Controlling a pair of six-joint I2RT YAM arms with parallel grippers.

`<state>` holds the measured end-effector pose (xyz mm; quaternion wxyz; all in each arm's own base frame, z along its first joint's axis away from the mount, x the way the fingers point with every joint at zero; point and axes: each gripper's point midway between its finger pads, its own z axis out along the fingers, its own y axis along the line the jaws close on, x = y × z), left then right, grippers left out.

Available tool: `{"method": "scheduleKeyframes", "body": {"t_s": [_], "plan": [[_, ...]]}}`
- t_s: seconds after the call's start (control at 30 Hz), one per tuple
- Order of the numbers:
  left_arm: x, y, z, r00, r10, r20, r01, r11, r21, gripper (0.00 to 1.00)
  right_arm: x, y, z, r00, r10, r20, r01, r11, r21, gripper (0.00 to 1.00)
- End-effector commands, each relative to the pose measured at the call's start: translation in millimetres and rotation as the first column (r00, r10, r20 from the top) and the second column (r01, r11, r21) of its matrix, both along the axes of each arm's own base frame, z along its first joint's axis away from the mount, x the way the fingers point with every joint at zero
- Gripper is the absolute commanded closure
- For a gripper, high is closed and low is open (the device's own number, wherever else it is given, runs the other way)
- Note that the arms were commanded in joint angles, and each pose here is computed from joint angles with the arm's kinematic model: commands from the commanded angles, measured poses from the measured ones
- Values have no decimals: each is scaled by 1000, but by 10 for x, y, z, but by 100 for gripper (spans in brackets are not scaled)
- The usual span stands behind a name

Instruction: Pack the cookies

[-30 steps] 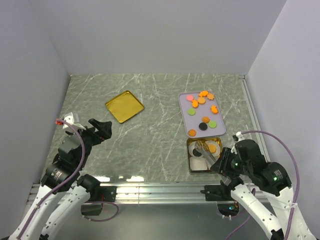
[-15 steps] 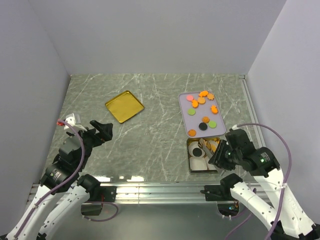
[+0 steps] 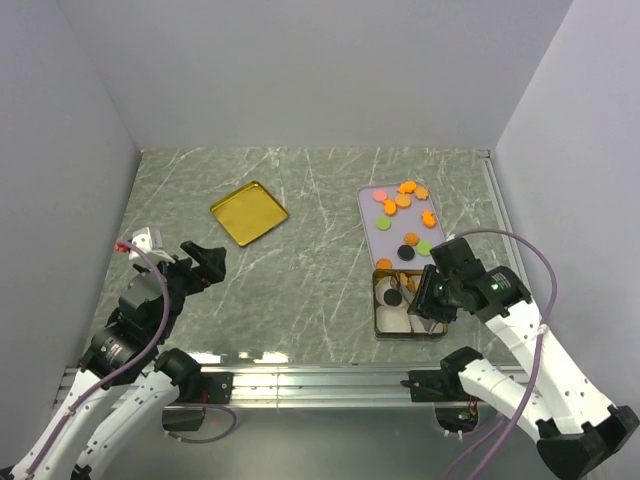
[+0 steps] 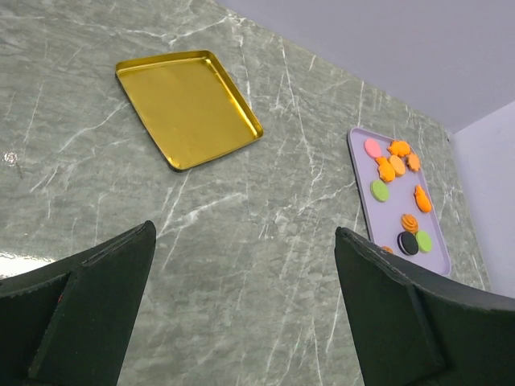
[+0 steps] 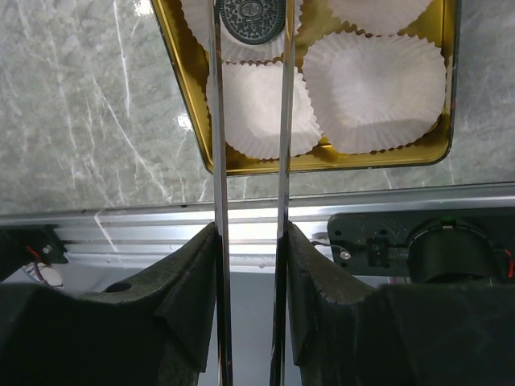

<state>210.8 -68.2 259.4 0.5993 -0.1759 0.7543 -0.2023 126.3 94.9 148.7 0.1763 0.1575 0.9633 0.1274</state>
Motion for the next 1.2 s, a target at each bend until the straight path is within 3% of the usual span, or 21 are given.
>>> {"method": "scheduleKeyframes", "body": {"t_s": [0.0,0.73,1.17], "plan": [[-5,31,161,999,20,37,-19,999,-33,1,266,53,148,995,-2,105,1,1000,11,60],[32,19,111,1000,26,16,-25,1000,-18,1,1098,-58,343,985,-15,172,23,999,-42,61],[53,-1,89,1000,20,11,-20,1000,-11,1,730,-84,351,990,36,135,-32,999,-27,61]]}}
